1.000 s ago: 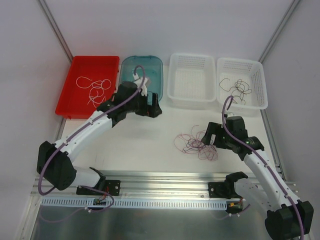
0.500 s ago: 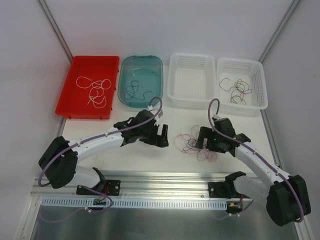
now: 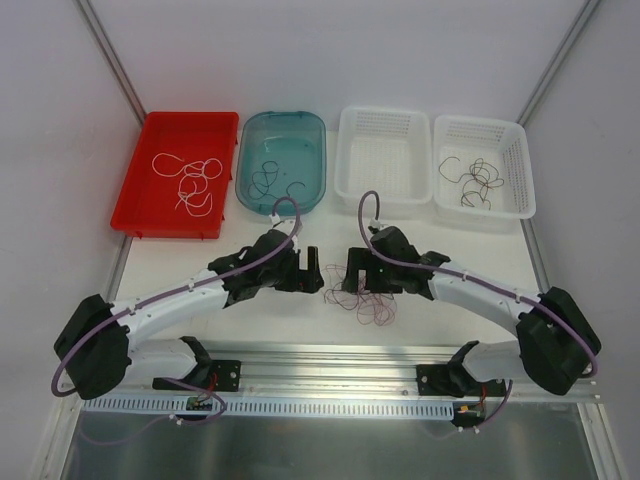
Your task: Untangle the cables
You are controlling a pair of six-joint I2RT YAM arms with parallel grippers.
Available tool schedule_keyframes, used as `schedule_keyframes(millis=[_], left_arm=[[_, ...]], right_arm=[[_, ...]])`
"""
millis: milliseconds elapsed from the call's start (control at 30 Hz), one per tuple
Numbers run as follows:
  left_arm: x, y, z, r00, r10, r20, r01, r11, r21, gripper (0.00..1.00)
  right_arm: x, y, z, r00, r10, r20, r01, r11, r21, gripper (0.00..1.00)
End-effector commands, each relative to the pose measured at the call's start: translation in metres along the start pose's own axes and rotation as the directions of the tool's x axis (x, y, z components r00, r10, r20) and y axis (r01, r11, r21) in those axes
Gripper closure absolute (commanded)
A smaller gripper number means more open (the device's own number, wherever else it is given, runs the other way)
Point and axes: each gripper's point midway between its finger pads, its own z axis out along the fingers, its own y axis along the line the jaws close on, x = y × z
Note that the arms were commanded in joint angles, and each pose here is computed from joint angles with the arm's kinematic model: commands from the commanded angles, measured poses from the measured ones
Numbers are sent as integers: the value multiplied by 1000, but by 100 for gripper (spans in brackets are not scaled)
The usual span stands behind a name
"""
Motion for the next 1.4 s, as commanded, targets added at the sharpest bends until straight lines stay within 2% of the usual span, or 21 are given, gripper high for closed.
schedule_keyframes(millis=[0,233,333,600,733,833,1133,1267,1300,1367], left_arm=[[-11,-2,-6,994,-90,70,90,996,0,8],[-6,-16,4,981,-193,27,192,981,7,14],[1,-28,10,973,-232,7,232,973,3,21],[19,-51,23,937,-346,39,348,937,-30,48],[18,-58,35,924,-380,43,381,925,-18,56],[20,-65,43,921,-389,21,389,921,-7,61],[40,-77,71,911,-410,-48,410,912,-1,66],[43,-79,73,920,-387,-66,388,922,3,81],[44,-79,71,924,-376,-67,377,926,5,90],[40,-81,65,933,-355,-56,357,934,26,97]], right_arm=[[-30,3,-20,991,23,134,-27,999,29,1],[-34,-43,-58,963,-9,269,-48,977,205,2],[-31,-55,-65,957,-22,290,-51,969,241,2],[-28,-54,-62,958,-22,285,-44,974,224,3],[-26,-53,-59,961,-22,275,-39,977,212,3],[-26,-51,-58,961,-16,278,-42,979,201,3],[-23,-47,-50,965,-15,261,-33,984,176,3],[-25,-40,-42,969,-27,245,-11,988,155,3],[-24,-38,-40,972,-26,233,-7,990,143,3],[-27,-32,-35,973,-37,229,7,992,128,3]])
